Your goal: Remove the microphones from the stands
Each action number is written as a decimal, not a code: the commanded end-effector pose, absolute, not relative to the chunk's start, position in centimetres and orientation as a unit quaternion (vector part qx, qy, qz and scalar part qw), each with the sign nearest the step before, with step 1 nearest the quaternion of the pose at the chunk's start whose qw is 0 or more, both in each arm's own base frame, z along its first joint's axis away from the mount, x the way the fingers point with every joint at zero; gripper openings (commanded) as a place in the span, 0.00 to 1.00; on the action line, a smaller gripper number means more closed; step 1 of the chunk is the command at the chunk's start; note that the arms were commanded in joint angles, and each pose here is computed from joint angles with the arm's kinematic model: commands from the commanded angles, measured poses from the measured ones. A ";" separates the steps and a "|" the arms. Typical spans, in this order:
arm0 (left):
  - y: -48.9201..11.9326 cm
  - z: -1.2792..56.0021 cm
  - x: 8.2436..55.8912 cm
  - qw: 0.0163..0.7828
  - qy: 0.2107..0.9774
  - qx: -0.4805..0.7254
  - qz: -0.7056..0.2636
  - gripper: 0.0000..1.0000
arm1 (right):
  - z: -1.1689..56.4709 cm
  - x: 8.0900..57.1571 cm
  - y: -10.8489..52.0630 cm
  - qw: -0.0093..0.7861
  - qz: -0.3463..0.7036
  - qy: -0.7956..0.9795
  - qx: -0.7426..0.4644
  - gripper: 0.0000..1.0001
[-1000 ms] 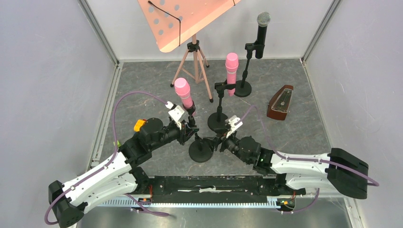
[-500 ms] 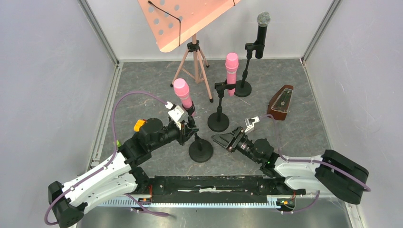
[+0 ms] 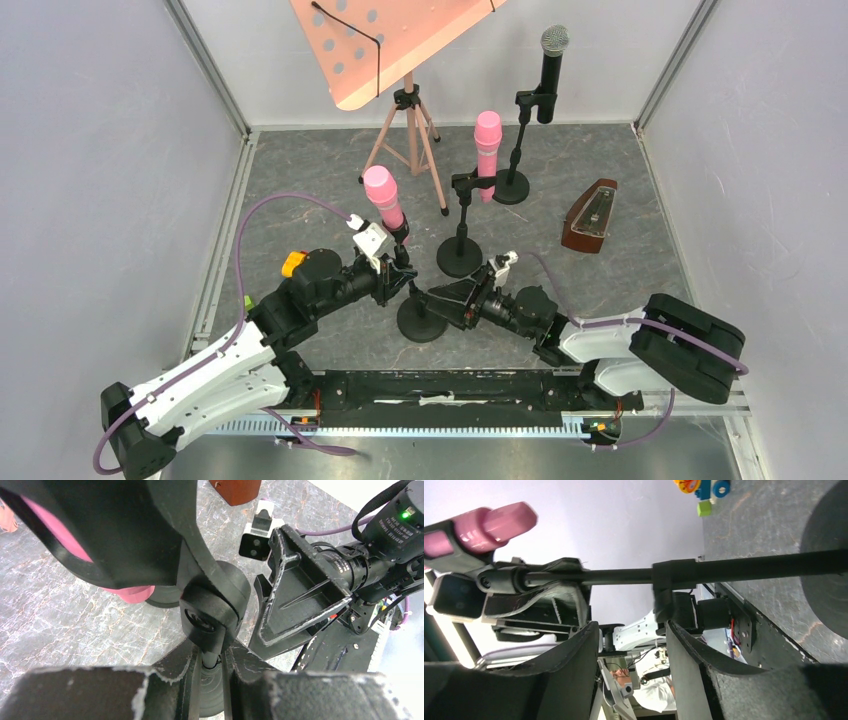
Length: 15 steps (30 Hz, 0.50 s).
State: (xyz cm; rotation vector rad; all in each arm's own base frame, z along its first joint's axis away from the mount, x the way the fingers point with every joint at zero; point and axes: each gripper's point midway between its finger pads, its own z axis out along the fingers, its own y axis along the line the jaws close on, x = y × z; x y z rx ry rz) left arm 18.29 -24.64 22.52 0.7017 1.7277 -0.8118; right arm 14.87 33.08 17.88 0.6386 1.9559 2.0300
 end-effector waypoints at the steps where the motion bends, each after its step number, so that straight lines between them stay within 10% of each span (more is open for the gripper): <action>1: -24.9 25.2 18.3 0.551 0.697 0.292 -0.354 0.02 | 16.2 15.1 33.5 0.087 0.669 0.685 0.275 0.57; 15: -24.9 25.1 18.1 0.548 0.698 0.290 -0.358 0.02 | 15.8 16.8 34.5 0.112 0.657 0.679 0.309 0.38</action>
